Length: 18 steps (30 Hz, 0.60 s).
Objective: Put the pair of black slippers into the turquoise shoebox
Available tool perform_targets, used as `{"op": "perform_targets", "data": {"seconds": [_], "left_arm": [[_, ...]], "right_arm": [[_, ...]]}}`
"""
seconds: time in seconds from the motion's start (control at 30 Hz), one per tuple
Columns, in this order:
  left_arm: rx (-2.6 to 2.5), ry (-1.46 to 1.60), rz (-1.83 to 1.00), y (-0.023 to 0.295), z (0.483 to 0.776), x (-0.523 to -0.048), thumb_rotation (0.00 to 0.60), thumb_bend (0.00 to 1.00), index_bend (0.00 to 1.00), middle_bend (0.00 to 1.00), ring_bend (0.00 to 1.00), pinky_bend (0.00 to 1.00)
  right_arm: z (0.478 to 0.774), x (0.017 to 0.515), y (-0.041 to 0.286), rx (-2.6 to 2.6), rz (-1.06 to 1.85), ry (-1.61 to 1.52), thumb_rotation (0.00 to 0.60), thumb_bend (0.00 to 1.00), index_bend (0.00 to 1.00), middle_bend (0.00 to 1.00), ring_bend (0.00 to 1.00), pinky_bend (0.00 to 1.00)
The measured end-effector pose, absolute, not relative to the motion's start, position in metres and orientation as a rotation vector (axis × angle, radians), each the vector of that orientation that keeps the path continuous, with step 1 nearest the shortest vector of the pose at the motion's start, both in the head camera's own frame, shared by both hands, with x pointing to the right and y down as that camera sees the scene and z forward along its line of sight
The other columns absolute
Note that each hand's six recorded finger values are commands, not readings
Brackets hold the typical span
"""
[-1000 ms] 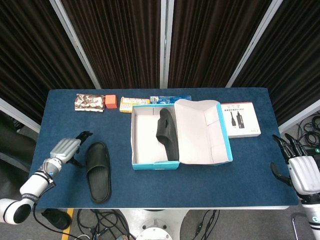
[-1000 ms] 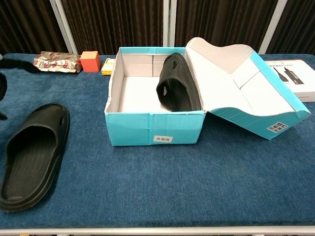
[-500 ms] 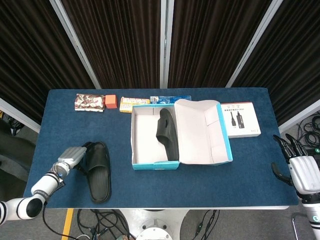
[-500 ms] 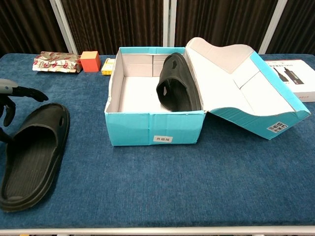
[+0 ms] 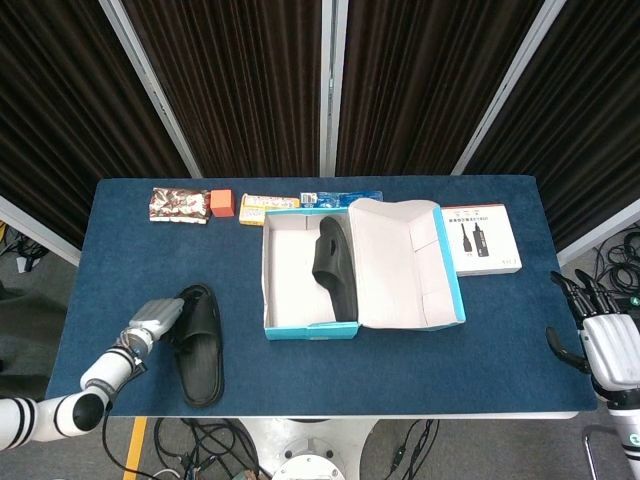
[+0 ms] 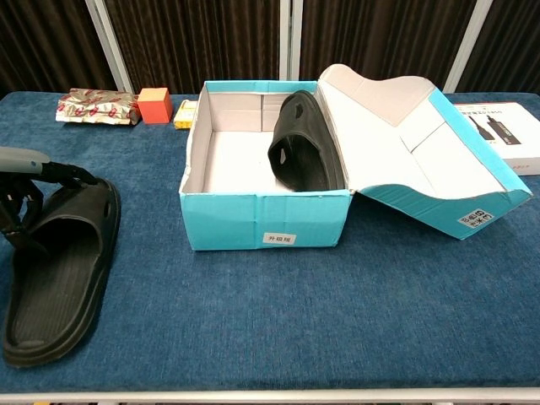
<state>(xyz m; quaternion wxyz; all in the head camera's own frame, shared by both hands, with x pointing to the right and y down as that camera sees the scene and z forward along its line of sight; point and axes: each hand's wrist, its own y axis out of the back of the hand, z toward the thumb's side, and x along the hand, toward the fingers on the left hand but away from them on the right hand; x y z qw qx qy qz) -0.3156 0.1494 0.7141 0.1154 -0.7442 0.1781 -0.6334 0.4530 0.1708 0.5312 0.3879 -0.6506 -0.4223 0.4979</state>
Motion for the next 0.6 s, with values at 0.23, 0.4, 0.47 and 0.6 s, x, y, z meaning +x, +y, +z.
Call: {"op": "perform_targets", "data": {"seconds": [0.23,0.4,0.47,0.6], "left_arm": [[-2.164,0.529,-1.874,0.148,0.719,-0.317,0.6,0.0,0.16,0.16,0.57,0.63],[-2.134,0.581,-1.865,0.143,0.722,-0.319,0.6,0.0,0.41,0.44,0.65,0.69],[-2.129,0.621,-1.858,0.143,0.724,-0.318,0.6,0.0,0.48,0.51,0.68,0.73],[-2.13,0.714,-1.827,0.138,0.722,-0.32,0.6,0.0,0.54,0.57,0.71,0.77]], "right_arm": [[0.532,0.453,0.171,-1.659,1.267,-1.076,0.6,0.33,0.0,0.16,0.02,0.14],[0.534,0.453,0.17,-1.661,1.268,-1.075,0.6,0.33,0.0,0.16,0.02,0.14],[0.534,0.453,0.17,-1.663,1.268,-1.075,0.6,0.33,0.0,0.16,0.02,0.14],[0.534,0.452,0.169,-1.66,1.267,-1.072,0.6,0.33,0.0,0.16,0.02,0.14]]}}
